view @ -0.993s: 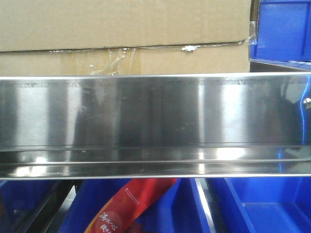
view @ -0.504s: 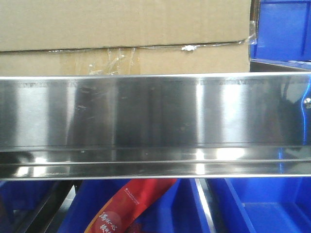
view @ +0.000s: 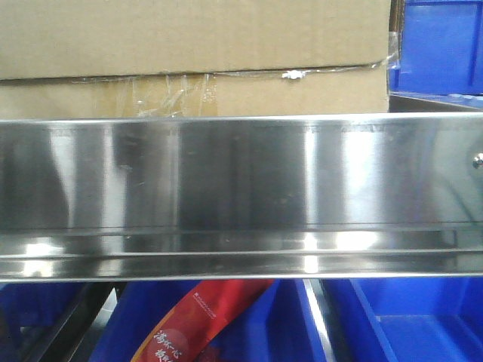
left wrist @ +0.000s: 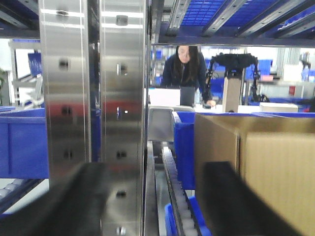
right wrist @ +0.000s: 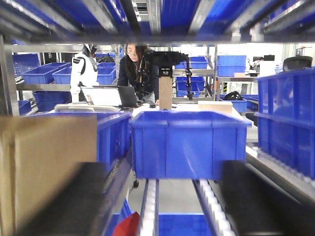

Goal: Grab carton from right shelf to conveyor

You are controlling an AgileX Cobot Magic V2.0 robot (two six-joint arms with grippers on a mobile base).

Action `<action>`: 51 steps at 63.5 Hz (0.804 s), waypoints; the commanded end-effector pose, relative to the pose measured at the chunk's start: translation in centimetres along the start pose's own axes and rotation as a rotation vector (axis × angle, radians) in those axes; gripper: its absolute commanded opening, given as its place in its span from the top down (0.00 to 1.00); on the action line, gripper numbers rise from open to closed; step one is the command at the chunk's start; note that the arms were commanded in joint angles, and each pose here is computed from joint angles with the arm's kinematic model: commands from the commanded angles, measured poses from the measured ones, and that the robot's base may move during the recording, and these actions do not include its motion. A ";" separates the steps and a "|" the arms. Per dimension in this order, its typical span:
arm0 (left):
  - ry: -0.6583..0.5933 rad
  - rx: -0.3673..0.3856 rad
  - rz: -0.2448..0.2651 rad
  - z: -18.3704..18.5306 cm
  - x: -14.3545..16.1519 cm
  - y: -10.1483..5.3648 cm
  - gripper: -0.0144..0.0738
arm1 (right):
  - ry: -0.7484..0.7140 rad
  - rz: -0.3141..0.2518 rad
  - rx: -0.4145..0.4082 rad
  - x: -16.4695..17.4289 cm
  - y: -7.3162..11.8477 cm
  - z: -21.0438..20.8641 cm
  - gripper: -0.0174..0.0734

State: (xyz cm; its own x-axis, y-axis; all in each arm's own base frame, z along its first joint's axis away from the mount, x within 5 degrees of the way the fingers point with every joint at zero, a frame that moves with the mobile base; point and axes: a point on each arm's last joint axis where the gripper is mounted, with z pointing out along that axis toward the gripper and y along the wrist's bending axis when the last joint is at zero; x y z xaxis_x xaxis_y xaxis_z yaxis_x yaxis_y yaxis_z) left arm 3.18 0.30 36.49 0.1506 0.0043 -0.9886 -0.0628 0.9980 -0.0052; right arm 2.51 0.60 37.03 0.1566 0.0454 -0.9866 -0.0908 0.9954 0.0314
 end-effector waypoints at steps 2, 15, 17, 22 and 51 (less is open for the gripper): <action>0.046 0.005 -0.015 1.5 -2.1 -0.1 0.33 | 0.061 0.004 -0.005 -1.4 0.1 1.2 0.17; 0.125 0.109 0.056 4.6 -4.4 -0.9 0.32 | 0.078 0.029 -0.010 -2.8 0.1 3.4 0.19; 0.138 0.143 0.073 5.0 -5.0 -1.1 0.32 | 0.084 0.041 -0.015 -3.1 0.1 3.7 0.19; 0.216 0.217 0.089 6.4 -5.8 -1.9 0.32 | 0.103 0.071 -0.037 -4.2 0.3 4.4 0.19; 0.487 0.416 0.068 16.6 -11.0 -8.2 0.32 | 0.433 0.048 -0.388 -8.9 4.8 13.1 0.19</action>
State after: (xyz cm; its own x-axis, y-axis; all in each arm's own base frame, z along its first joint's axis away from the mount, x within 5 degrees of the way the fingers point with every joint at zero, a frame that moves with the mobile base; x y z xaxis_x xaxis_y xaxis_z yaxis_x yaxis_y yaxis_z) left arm 17.10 -6.30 48.67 -0.2928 0.1792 -0.9392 0.3541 0.9327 0.0675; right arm 12.20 4.97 47.29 -0.2239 0.0150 -0.9745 -0.4063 0.9074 0.1073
